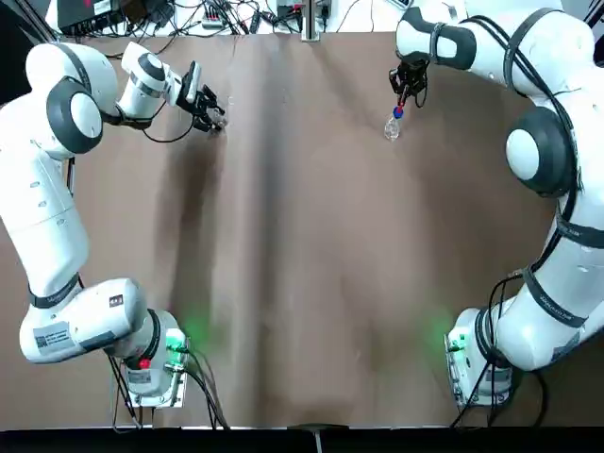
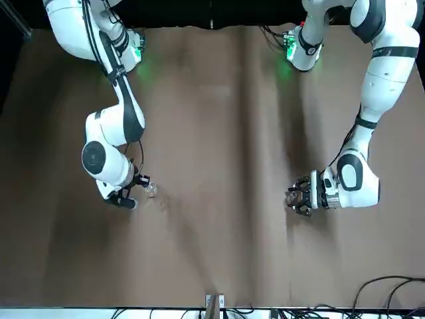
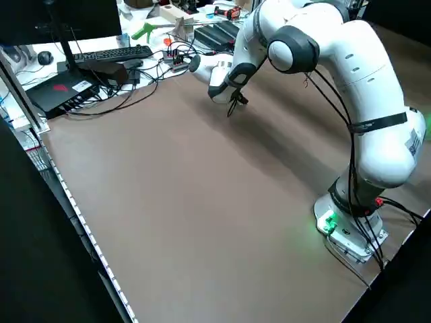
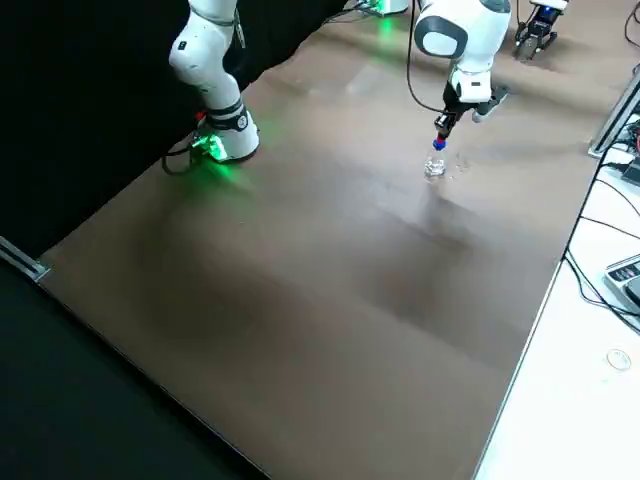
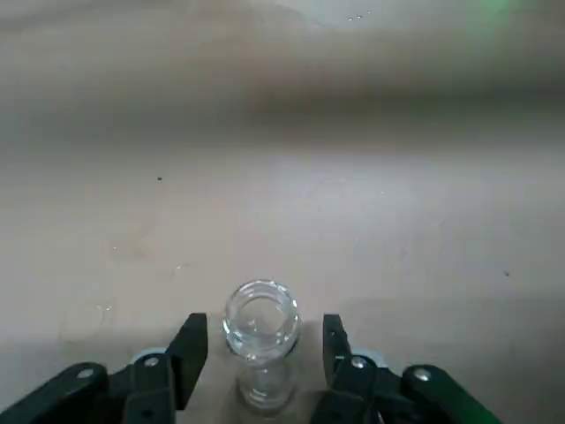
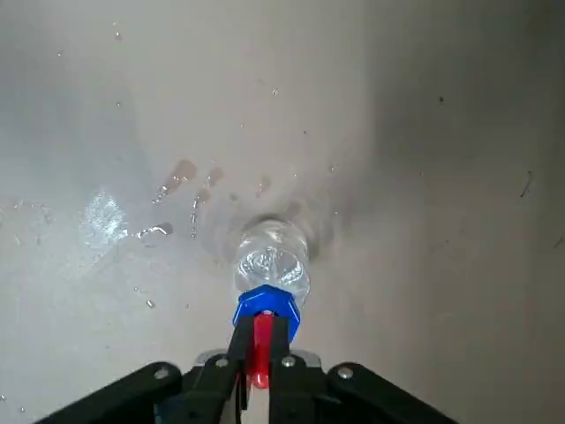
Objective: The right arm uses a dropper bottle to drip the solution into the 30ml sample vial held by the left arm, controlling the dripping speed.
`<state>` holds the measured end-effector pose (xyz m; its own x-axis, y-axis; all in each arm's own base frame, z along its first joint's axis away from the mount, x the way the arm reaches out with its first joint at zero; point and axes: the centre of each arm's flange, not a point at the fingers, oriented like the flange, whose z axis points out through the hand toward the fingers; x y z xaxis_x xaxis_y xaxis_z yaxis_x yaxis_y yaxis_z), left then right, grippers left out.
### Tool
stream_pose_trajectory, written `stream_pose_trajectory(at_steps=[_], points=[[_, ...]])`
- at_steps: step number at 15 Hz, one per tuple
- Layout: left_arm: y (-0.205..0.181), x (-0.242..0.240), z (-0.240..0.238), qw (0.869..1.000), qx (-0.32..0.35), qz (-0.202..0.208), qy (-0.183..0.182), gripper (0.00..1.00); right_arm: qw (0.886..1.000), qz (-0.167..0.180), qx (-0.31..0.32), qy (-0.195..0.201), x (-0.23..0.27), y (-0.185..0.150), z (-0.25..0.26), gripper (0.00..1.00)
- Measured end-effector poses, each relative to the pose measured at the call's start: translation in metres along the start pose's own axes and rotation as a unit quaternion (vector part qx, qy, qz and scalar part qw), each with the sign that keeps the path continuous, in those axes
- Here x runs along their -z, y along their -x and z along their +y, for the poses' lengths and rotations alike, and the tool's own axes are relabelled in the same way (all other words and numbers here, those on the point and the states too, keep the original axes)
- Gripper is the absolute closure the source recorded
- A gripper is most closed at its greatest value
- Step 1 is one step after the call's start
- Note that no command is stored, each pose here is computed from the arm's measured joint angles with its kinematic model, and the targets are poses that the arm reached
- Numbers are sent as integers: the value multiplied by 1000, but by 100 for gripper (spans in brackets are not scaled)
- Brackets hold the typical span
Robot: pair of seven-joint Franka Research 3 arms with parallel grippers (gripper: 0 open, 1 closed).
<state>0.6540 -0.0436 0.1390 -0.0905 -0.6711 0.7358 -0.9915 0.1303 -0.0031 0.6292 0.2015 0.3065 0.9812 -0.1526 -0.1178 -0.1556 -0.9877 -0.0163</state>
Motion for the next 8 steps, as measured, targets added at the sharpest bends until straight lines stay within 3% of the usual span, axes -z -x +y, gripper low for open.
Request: stream_pose_trajectory(at_steps=[3,4,8], points=[[0,0,0,1000,0,0,0,40,1000,0,0,0,0,0,0,88],[0,0,0,1000,0,0,0,48,1000,0,0,0,0,0,0,87],[1,0,0,1000,1,0,0,57,1000,0,0,0,0,0,0,87]])
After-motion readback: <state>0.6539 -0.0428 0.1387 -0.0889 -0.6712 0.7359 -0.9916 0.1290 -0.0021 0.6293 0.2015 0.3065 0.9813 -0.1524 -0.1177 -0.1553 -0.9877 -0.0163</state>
